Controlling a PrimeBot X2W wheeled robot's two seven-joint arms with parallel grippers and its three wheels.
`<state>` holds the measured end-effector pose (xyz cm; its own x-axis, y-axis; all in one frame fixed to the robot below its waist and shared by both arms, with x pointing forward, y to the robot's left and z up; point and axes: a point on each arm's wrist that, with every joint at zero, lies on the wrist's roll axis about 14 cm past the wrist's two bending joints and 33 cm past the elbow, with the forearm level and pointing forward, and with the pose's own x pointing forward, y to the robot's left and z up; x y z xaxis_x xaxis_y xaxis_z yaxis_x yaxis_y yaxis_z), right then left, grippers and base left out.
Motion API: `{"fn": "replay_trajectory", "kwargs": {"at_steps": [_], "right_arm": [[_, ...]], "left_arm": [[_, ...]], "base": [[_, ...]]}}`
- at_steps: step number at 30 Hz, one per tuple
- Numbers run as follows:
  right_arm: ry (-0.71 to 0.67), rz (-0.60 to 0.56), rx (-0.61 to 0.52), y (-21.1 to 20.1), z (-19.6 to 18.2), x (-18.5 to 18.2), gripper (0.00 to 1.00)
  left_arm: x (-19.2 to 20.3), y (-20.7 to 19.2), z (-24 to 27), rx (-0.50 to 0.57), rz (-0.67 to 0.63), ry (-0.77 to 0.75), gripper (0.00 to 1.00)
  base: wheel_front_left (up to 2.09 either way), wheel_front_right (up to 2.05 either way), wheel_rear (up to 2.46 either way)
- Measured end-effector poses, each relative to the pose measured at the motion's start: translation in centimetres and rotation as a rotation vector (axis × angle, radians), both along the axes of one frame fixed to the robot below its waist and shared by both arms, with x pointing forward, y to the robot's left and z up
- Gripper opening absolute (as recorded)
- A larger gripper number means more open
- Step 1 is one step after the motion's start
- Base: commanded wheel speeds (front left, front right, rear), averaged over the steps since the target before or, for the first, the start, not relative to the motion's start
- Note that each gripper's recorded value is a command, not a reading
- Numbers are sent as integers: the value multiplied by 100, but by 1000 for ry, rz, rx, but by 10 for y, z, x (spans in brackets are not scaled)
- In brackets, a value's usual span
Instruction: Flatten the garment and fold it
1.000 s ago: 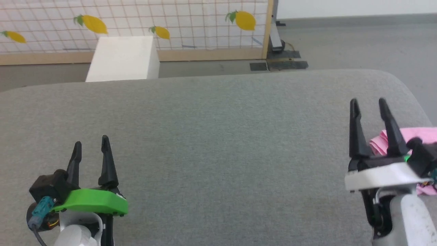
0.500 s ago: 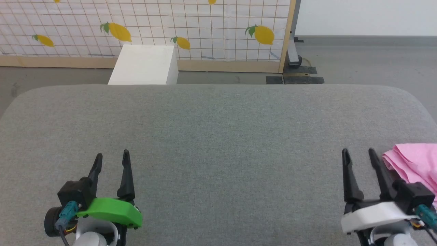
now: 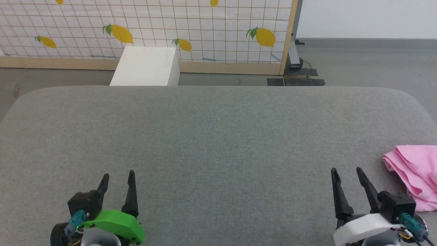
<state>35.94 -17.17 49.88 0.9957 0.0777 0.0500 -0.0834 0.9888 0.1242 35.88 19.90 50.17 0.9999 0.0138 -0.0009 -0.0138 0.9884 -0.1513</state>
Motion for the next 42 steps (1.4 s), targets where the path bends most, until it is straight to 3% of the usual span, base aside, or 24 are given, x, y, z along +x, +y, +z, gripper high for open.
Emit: {"fn": "replay_trajectory", "kwargs": {"at_steps": [6,7,42], "right_arm": [[14,-5,11,-1,-4,-1,100],[14,-5,11,-1,-4,-1,0],[26,12,-28,2,2,1,0]], "left_arm": [[0,-2,-4,1,-5,13,100],[0,-2,-5,1,-6,13,0],[6,-11,7,42,-23,-6,0]], "base": [[0,0,0],[0,0,0],[0,0,0]]}}
